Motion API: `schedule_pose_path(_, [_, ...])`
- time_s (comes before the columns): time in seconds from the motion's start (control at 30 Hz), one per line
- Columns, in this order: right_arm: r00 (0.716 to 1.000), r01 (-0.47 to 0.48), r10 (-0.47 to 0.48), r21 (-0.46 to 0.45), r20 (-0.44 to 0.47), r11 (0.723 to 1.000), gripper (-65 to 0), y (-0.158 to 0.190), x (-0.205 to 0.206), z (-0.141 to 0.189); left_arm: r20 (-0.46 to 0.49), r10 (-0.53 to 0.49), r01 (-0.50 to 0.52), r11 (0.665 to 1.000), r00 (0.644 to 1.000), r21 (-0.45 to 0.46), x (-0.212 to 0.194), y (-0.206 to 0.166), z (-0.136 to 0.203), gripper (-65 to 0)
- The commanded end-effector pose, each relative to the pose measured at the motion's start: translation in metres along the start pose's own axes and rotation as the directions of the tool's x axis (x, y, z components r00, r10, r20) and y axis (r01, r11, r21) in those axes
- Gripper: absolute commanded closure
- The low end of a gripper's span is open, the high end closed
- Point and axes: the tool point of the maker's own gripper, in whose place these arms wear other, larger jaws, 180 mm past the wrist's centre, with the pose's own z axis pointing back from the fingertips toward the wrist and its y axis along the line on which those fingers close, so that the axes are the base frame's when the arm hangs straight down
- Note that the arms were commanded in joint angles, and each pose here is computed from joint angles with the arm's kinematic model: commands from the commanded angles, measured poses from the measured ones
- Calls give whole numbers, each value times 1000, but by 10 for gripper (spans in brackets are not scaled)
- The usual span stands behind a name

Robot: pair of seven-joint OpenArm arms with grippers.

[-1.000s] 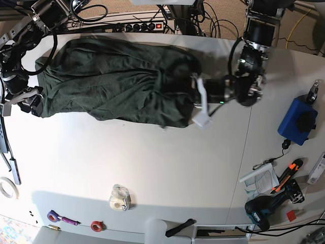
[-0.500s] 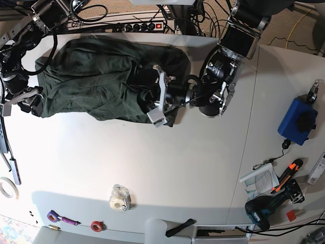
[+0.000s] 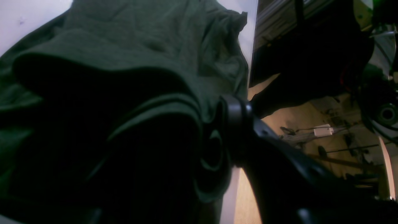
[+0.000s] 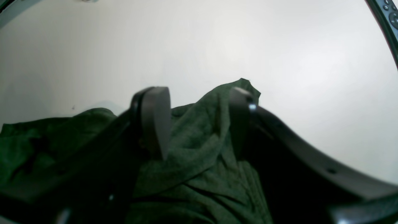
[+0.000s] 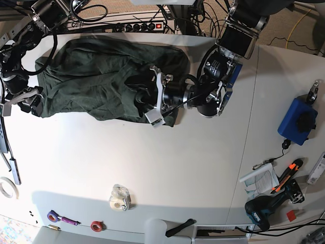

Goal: Layout the t-shirt on the table in an organized manner, then fold the t-shirt properly

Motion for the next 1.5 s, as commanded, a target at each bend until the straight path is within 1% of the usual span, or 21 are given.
schedule_pose_path(0.0, [998, -27, 26, 3, 62, 1000, -296, 0, 20, 4, 47, -33, 35, 999, 998, -30, 19, -8, -2, -241])
schedule_pose_path(0.1, [998, -27, 26, 3, 62, 1000, -296, 0, 20, 4, 30, -45, 47, 997, 999, -56, 15, -17, -10, -241])
schedule_pose_path(0.17, [998, -27, 26, 3, 62, 1000, -296, 0, 20, 4, 21, -71, 72, 996, 997, -57, 12, -21, -18, -241])
schedule_pose_path(0.33, [998, -27, 26, 3, 62, 1000, -296, 0, 20, 4, -13, -185, 185, 983, 983, -21, 3, -25, -39, -241])
schedule_pose_path(0.43, [998, -27, 26, 3, 62, 1000, -296, 0, 20, 4, -52, -233, 235, 971, 971, 40, -3, -17, -47, -241])
schedule_pose_path(0.57, [998, -27, 26, 2, 62, 1000, -296, 0, 20, 4, -89, -257, 265, 959, 962, 103, -3, -8, -51, -241])
schedule_pose_path(0.73, [998, -26, 26, 2, 62, 1000, -296, 0, 20, 4, -66, -280, 285, 953, 958, 99, 12, -11, -55, -241])
schedule_pose_path(0.93, [998, -24, 24, 3, 61, 1000, -296, 1, 19, 4, -26, -278, 279, 958, 960, 71, 25, -19, -56, -241])
schedule_pose_path(1.03, [998, -24, 24, 4, 61, 1000, -296, 1, 19, 4, -33, -278, 279, 958, 960, 59, 25, -22, -59, -241])
schedule_pose_path(1.2, [998, -24, 24, 4, 61, 1000, -296, 1, 19, 4, -32, -238, 238, 971, 971, 17, 23, -30, -59, -241])
schedule_pose_path(1.33, [998, -24, 24, 4, 61, 1000, -296, 1, 19, 4, -10, -202, 202, 979, 979, -30, 25, -39, -59, -241])
schedule_pose_path(1.43, [998, -24, 24, 4, 61, 1000, -296, 1, 19, 4, 25, -223, 224, 969, 974, -103, 28, -53, -58, -241])
schedule_pose_path(1.47, [998, -24, 24, 4, 61, 1000, -296, 1, 19, 4, 38, -212, 215, 969, 976, -118, 30, -56, -58, -241])
